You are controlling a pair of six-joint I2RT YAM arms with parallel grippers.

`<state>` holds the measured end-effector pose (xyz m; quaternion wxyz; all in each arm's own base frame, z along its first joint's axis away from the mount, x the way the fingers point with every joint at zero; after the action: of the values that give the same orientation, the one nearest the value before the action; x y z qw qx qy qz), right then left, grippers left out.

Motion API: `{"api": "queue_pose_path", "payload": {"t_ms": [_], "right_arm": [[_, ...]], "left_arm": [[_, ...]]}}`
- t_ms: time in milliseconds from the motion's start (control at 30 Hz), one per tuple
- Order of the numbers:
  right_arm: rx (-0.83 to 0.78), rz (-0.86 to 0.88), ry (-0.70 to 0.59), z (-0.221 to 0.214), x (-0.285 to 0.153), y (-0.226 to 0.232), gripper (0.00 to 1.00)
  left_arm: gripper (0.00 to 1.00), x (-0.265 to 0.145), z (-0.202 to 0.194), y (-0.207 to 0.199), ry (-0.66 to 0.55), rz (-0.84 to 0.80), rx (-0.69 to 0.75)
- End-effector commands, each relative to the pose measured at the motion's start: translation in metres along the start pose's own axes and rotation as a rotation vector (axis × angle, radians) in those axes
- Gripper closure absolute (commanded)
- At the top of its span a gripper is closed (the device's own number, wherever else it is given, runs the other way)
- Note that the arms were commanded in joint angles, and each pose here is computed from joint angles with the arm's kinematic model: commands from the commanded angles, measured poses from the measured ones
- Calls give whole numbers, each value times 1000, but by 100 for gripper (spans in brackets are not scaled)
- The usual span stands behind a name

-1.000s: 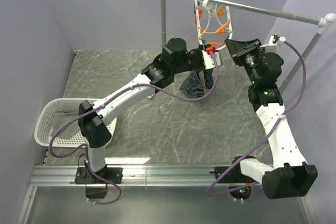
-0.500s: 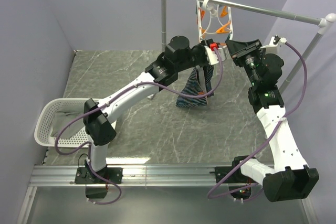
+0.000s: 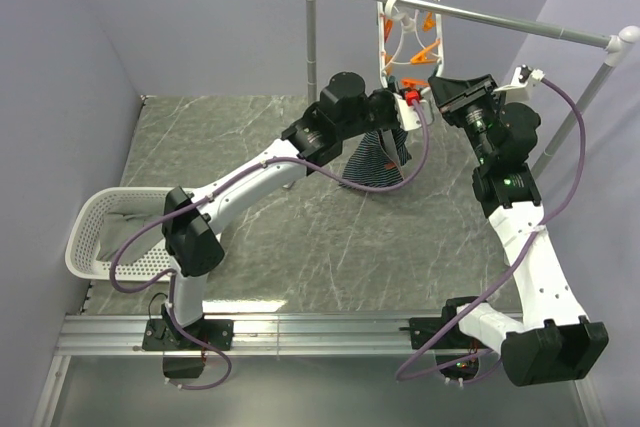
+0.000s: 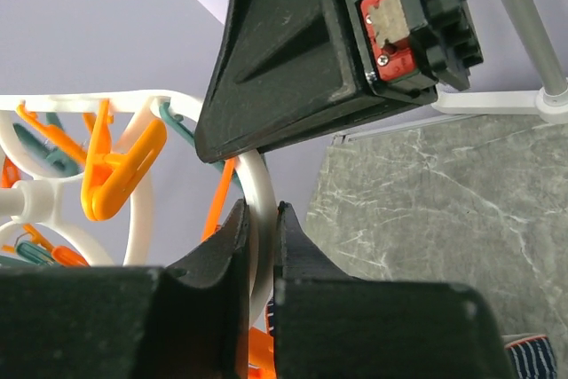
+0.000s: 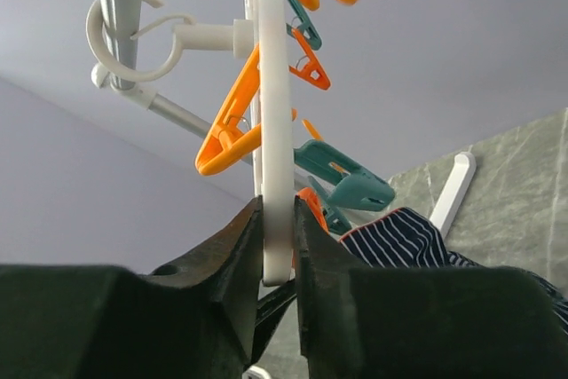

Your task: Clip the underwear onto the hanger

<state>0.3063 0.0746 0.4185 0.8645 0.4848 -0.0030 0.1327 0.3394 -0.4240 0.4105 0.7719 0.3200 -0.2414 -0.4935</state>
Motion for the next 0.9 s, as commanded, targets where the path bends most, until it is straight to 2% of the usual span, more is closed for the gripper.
{"api": "queue_pose_path", "payload": {"t_ms": [0,33,100,133,233,500,700,867], "right_arm": [[-131,144,16,9,-20,39,72],[-184,140,-2,11,-21,38,62],[-251,157,-37,18,-27,39,54],[-314,192,-25,18,-30,40,47],[-422,306,-32,22,-42,40,38],[-583,368,17,33,-39,31,37],[-751,487,80,30,-30,27,42],[-902,554,85,30,-17,18,46]], "left_arm": [[100,-15,13,23,-50,71,28],[100,-17,12,21,-55,60,20],[100,-23,15,26,-89,32,2],[100,-24,13,26,-93,23,2],[100,-29,11,32,-135,2,6],[100,-44,8,47,-207,-76,-5],[100,-55,5,52,-276,-160,1],[100,-61,4,59,-318,-198,3]]}}
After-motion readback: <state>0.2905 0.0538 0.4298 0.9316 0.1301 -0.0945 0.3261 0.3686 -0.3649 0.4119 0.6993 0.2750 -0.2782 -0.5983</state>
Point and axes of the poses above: each gripper's point midway between its finger pads, its own x axis out along the fingers, its own y axis along the line the jaws close on, z = x × y, the point moved 7 cm from there along -x, back along the fingers, and after that the axes turned 5 degrees about x, right-handed, at the moved point
